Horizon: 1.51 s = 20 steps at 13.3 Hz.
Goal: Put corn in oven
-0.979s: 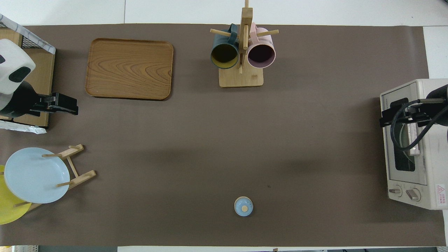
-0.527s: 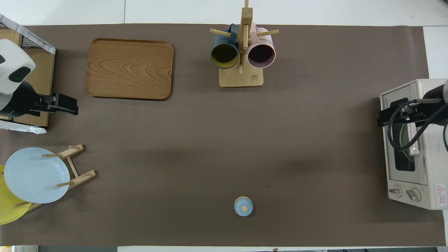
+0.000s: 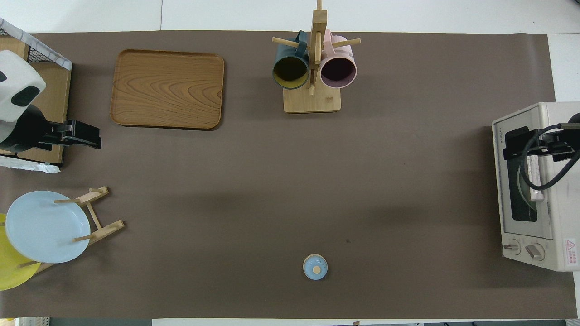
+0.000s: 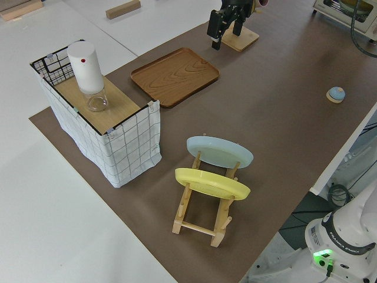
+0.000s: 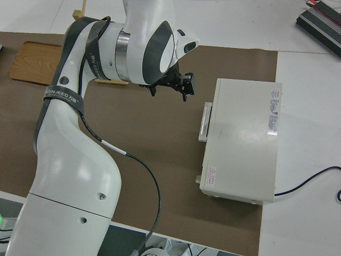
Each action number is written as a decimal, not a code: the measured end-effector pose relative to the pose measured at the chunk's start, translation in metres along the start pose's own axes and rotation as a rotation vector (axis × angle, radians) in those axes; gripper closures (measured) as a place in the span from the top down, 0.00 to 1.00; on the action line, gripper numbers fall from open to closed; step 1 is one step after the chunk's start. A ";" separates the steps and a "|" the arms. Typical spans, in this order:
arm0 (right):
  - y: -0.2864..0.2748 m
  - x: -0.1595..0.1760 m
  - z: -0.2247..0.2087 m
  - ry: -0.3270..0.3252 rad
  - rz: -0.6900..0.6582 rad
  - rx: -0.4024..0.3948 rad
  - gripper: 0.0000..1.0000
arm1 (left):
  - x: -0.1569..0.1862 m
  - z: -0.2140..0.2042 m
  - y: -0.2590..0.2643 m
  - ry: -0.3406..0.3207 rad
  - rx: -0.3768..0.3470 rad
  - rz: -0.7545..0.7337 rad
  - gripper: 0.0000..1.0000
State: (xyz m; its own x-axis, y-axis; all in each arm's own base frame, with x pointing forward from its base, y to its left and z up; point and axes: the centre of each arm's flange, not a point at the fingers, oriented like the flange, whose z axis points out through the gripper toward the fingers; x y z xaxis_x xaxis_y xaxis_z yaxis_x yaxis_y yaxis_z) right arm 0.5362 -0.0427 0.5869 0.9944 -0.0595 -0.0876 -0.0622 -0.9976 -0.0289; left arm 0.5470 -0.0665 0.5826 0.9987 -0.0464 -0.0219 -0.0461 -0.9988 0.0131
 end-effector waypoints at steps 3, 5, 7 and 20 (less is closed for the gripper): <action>-0.002 -0.001 -0.007 0.015 -0.003 0.000 1.00 | 0.000 0.000 0.000 0.000 0.000 0.000 1.00; -0.003 -0.001 -0.007 0.015 -0.006 0.000 1.00 | 0.000 0.000 0.000 0.000 0.000 0.000 1.00; -0.004 -0.001 -0.007 0.015 -0.007 -0.001 1.00 | 0.000 0.000 0.000 0.000 0.000 0.000 1.00; -0.005 -0.001 -0.007 0.015 -0.010 -0.001 1.00 | 0.000 0.000 0.000 0.000 0.000 0.000 1.00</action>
State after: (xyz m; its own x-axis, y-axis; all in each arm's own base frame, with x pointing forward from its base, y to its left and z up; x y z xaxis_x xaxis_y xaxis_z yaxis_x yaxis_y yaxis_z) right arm 0.5360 -0.0377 0.5943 0.9961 -0.0503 -0.0728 -0.0526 -0.9982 -0.0289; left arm 0.5470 -0.0665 0.5826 0.9987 -0.0464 -0.0219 -0.0461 -0.9989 0.0131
